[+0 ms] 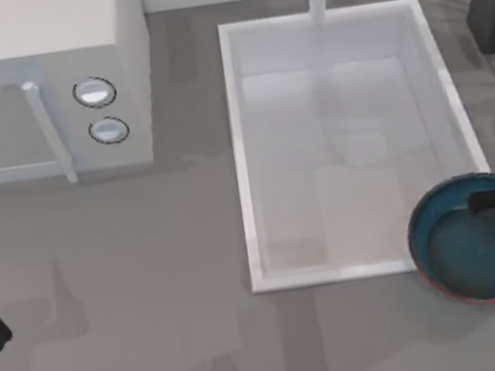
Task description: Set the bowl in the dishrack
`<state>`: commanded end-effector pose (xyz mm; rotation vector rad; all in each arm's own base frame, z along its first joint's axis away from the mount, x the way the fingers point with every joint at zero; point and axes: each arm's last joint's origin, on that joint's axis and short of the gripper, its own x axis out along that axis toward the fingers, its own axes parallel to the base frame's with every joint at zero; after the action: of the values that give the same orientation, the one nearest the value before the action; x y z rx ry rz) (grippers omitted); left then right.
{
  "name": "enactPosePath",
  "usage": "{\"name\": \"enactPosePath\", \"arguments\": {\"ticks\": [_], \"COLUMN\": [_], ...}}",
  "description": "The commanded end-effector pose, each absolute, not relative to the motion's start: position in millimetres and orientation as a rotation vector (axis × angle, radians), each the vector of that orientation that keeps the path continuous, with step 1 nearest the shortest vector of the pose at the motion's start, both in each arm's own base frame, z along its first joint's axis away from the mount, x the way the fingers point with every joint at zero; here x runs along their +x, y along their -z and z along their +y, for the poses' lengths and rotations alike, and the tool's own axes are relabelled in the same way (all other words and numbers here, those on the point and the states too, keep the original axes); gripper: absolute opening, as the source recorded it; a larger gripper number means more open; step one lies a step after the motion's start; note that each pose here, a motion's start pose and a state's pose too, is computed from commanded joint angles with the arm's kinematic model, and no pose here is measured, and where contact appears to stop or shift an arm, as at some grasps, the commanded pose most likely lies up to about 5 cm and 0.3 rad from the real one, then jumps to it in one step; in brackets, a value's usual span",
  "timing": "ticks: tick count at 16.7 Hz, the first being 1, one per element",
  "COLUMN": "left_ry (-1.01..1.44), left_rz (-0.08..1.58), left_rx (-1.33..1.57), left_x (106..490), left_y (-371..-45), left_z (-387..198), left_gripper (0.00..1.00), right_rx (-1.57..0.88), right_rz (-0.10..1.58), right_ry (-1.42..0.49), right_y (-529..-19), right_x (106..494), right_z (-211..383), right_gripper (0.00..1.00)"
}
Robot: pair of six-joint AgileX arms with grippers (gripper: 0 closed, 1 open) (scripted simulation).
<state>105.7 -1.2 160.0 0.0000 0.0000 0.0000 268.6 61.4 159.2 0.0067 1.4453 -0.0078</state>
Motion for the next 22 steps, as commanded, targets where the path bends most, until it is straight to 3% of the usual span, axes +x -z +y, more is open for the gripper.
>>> {"name": "enactPosePath", "arguments": {"ticks": [4,11,18,22], "left_ry": [0.0,0.0,0.0,0.0], "left_rz": [0.0,0.0,0.0,0.0], "left_rx": [0.0,0.0,0.0,0.0], "left_x": [105.7,105.7,105.7,105.7], "left_y": [-160.0,-160.0,-160.0,-160.0], "left_z": [-1.2,-1.2,-1.2,-1.2], "left_gripper": [1.0,1.0,1.0,1.0], "right_rx": [0.005,0.005,0.016,0.134], "right_rz": [1.469,1.457,1.437,1.286], "right_ry": [0.015,0.01,0.002,-0.021], "right_y": [-220.7,-325.2,-332.3,-340.3], "right_x": [279.7,259.3,256.7,259.7], "right_z": [63.6,58.9,57.2,33.1], "right_gripper": [0.0,0.0,0.0,0.0]}}
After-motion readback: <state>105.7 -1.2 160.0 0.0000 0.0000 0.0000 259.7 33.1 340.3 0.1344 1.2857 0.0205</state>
